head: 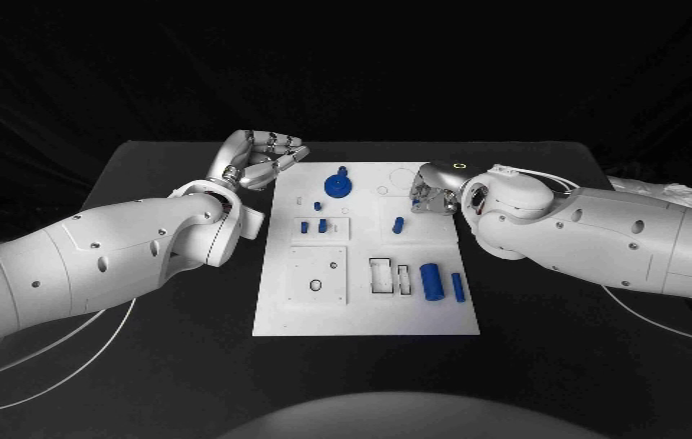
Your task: Assemble the parts on the task board
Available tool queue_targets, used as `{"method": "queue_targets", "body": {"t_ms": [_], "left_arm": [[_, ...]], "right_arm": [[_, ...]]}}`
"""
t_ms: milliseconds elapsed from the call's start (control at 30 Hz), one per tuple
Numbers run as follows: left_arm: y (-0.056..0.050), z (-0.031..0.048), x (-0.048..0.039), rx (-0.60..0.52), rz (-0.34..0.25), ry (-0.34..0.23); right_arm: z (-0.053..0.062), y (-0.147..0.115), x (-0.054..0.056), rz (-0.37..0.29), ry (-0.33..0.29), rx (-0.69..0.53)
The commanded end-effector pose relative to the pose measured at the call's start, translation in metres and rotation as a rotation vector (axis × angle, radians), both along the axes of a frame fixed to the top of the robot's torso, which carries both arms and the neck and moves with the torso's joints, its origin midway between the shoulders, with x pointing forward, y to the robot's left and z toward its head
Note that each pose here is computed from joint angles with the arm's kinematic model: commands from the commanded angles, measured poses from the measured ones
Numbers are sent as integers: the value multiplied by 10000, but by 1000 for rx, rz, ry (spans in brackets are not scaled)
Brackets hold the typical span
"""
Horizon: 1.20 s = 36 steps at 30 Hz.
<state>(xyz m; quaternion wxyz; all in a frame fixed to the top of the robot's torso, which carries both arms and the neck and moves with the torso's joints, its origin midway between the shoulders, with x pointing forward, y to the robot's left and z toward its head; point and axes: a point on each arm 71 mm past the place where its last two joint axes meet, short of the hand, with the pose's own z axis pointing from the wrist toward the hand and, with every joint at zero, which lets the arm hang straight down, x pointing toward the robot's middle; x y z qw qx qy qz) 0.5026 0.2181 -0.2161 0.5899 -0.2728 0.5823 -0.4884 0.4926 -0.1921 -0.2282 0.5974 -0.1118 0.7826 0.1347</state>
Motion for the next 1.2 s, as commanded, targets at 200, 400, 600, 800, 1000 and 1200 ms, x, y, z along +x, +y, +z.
{"method": "queue_targets", "body": {"t_ms": [200, 400, 600, 800, 1000, 1200], "left_arm": [[-27, -10, 1, -7, -22, 18], [-27, -12, 3, -4, -23, 19], [-29, -13, 3, -3, -25, 20], [-23, -13, 3, -2, -23, 20], [-22, -13, 3, -2, -22, 21], [-22, -13, 3, -2, -22, 20]], "right_arm": [[-47, -12, -15, -7, 11, -65], [-60, 5, -24, -6, 18, -74], [-65, -1, -19, -17, 13, -83], [-71, 1, -20, -19, 16, -89], [-72, 10, -22, -12, 16, -86], [-66, 6, -26, -11, 9, -77]]}}
